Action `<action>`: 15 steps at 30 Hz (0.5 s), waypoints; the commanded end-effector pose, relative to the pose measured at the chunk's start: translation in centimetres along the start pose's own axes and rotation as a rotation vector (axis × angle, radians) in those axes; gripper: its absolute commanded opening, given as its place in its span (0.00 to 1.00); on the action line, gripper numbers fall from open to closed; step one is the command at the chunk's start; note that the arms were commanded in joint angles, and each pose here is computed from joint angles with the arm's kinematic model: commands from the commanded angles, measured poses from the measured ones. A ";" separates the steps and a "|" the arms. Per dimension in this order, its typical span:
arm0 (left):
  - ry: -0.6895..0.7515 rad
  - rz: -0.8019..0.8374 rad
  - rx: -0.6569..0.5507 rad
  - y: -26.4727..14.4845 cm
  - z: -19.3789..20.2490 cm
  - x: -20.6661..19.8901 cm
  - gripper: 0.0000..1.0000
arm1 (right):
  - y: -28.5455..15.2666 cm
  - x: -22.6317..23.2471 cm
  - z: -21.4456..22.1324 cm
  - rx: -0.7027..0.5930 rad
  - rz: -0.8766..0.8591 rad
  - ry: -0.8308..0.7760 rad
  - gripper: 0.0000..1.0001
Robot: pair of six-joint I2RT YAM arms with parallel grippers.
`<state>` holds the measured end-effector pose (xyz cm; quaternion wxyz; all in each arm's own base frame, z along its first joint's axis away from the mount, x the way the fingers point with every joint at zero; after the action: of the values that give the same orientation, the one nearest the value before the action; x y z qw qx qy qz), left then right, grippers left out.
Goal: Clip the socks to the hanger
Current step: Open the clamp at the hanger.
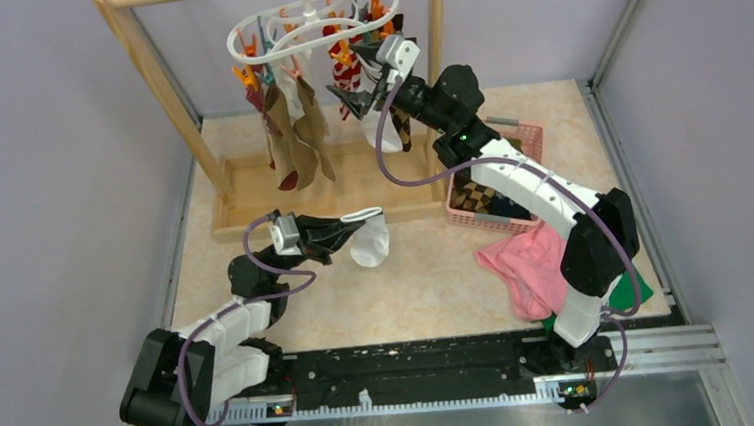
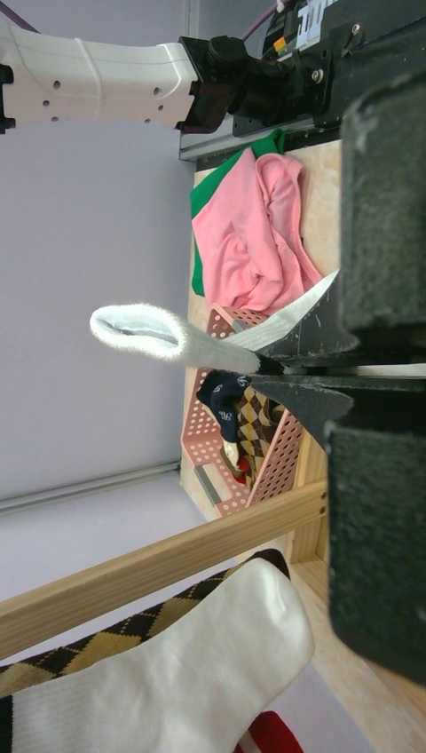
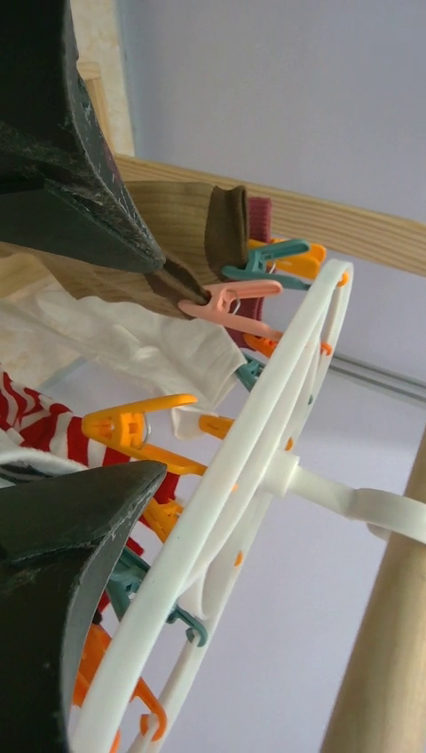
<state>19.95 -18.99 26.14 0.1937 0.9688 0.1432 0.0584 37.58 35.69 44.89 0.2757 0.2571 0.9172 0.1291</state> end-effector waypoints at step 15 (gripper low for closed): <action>0.138 0.038 -0.088 0.1 -2.3 -0.6 0.01 | 1.6 -2.8 -0.4 -0.030 0.178 -0.019 0.77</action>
<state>19.99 -18.97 26.16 0.1932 0.9684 0.1442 0.0642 39.73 35.47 44.27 0.2596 0.3147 0.9045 0.1242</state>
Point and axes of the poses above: each gripper's point midway between its finger pads, its own y axis out along the fingers, its own x axis along the line the jaws close on, z = x × y, the point moved 4 cm from there along -y, back along the fingers, and after that the axes turned 4 degrees about -y, right-handed, at the moved point
